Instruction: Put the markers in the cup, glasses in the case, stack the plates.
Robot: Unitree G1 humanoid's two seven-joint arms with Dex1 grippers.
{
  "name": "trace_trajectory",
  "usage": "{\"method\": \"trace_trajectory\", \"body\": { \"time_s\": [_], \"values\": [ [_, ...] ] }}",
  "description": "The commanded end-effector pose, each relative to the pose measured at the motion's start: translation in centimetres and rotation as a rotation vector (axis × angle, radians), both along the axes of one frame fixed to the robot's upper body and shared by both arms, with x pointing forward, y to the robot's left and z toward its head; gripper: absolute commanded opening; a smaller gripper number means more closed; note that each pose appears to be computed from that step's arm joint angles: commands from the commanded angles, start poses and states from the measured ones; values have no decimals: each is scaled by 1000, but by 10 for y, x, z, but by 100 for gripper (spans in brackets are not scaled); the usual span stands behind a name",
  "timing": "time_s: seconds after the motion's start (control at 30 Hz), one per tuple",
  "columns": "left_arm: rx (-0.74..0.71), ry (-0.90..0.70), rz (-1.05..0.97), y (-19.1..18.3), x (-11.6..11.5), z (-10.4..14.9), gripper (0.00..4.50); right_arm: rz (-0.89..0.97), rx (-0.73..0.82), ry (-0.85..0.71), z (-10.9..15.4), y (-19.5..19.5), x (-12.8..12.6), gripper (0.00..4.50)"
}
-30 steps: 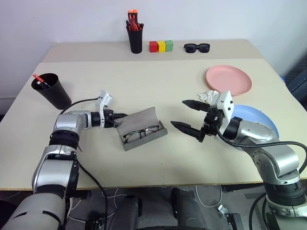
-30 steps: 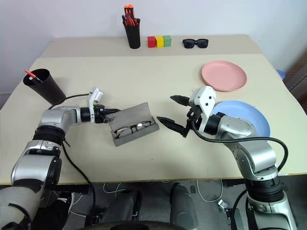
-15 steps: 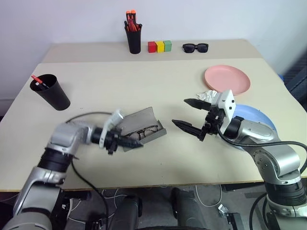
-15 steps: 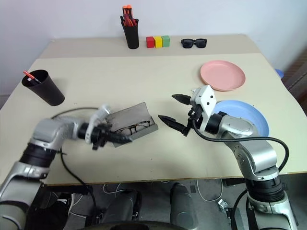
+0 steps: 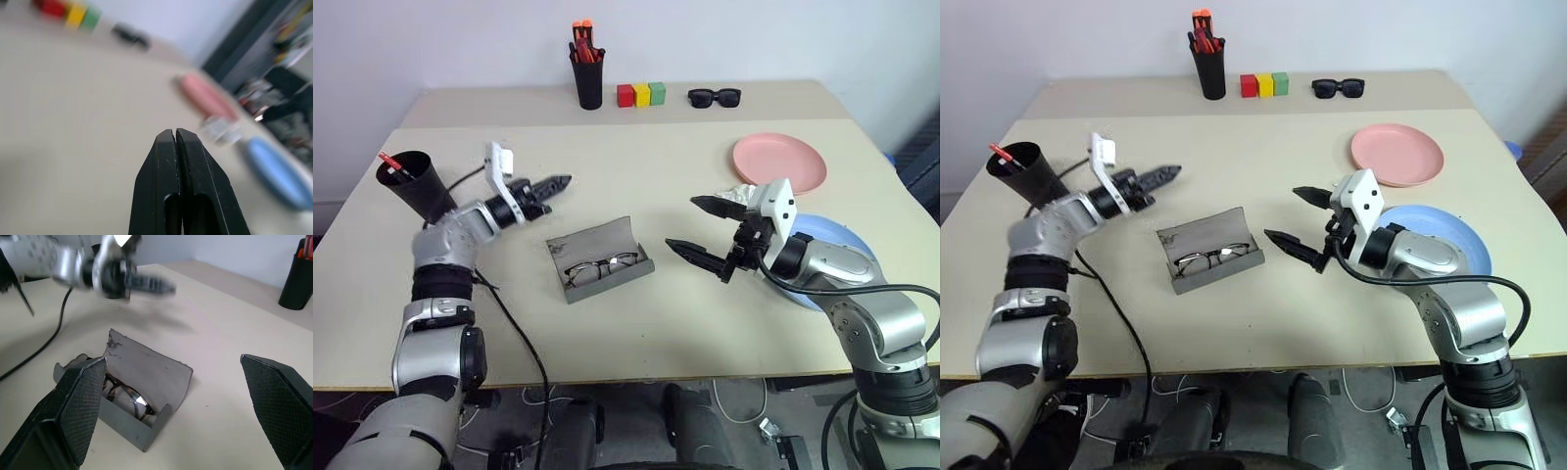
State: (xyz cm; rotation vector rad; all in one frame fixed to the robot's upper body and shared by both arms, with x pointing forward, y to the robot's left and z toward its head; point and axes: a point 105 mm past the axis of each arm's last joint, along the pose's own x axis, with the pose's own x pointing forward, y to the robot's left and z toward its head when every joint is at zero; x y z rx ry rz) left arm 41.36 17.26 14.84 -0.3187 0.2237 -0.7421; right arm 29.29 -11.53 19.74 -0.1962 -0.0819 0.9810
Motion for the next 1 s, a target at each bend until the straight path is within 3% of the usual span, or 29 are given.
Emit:
{"method": "trace_trajectory", "body": {
  "time_s": [0.03, 0.17, 0.27, 0.53, 0.73, 1.0],
  "values": [
    [149, 0, -2, 5, 1, -13, 2, 17, 6, -53, 11, 3, -2, 450],
    [78, 182, -263, -15, -33, -28, 2, 9, 2, -58, 11, 2, -2, 450],
    [55, 226, -376, -20, -50, -28, 2, 3, -4, -62, 11, 1, -2, 450],
    [50, 222, -538, -31, -77, -25, 2, -12, -6, -71, 13, -2, 0, 450],
    [126, 231, -621, -41, -99, -42, 2, -21, -10, -72, 13, -4, 2, 450],
    [130, 140, -590, -47, -92, -30, 2, -28, -15, -76, 12, -5, 3, 450]
  ]
}}
